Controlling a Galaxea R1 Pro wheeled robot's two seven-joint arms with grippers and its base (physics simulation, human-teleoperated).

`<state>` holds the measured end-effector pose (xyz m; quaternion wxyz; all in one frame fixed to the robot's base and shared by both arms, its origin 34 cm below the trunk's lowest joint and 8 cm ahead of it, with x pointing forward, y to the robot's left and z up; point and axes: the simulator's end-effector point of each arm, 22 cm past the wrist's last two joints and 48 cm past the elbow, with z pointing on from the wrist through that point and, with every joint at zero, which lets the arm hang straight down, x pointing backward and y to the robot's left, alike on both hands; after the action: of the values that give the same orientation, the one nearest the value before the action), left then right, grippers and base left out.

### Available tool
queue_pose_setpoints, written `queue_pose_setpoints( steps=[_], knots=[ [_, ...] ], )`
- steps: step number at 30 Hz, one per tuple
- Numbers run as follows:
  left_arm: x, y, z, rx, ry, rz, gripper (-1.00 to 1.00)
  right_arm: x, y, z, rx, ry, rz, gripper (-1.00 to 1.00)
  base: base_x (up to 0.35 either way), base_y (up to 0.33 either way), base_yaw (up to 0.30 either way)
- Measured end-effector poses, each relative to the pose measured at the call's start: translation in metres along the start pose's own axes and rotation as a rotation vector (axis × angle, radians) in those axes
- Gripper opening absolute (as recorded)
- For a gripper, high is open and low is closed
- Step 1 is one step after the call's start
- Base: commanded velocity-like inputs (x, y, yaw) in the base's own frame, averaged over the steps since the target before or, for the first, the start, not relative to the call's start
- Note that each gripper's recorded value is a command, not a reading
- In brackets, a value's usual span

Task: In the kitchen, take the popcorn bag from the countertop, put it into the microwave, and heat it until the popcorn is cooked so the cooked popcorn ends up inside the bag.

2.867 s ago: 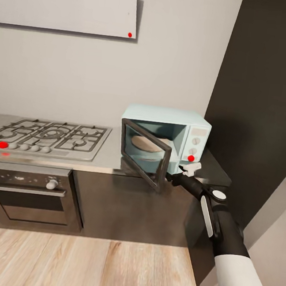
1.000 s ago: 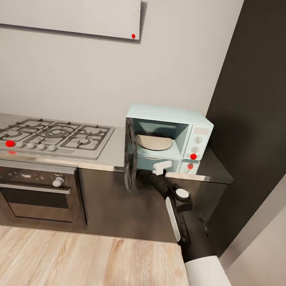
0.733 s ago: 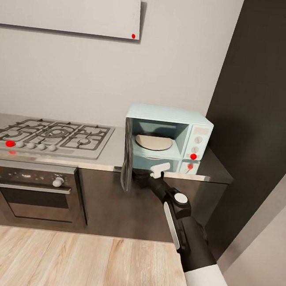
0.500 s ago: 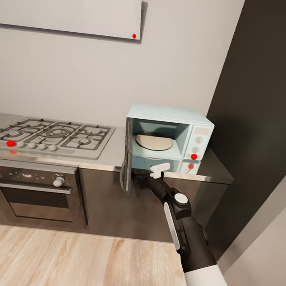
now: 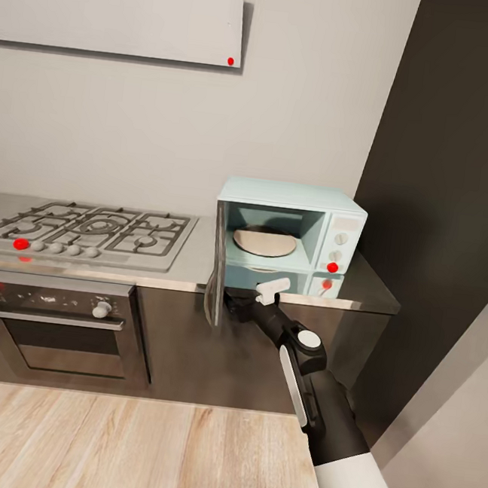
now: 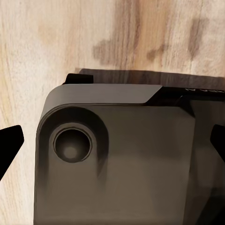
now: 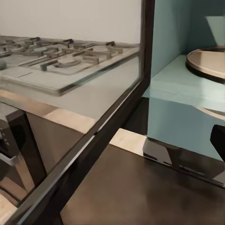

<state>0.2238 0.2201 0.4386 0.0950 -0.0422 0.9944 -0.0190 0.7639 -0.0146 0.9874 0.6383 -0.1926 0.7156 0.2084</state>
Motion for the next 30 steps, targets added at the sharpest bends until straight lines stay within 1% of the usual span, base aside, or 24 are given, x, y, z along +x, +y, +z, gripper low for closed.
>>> queue_pose_setpoints(
  steps=[13, 18, 25, 30],
  knots=[
    [0.0005, 0.0002, 0.0000, -0.001, 0.001, -0.003, 1.00, -0.0040, 0.0001, -0.0011, 0.000, -0.009, -0.002, 1.00, 0.000, 0.000, 0.037],
    [0.0013, 0.0003, 0.0000, -0.001, 0.003, -0.003, 1.00, -0.0014, 0.0003, -0.0011, 0.000, -0.006, 0.000, 1.00, 0.000, 0.000, 0.153],
    [0.0004, 0.0002, 0.0002, -0.001, 0.003, -0.003, 1.00, 0.0010, 0.0006, -0.0015, 0.000, -0.003, 0.002, 1.00, 0.000, 0.000, 0.025],
    [-0.0001, 0.0001, 0.0004, -0.001, 0.002, -0.002, 1.00, 0.0018, 0.0003, -0.0013, 0.000, -0.002, 0.003, 1.00, 0.000, 0.000, 0.120]
  ],
)
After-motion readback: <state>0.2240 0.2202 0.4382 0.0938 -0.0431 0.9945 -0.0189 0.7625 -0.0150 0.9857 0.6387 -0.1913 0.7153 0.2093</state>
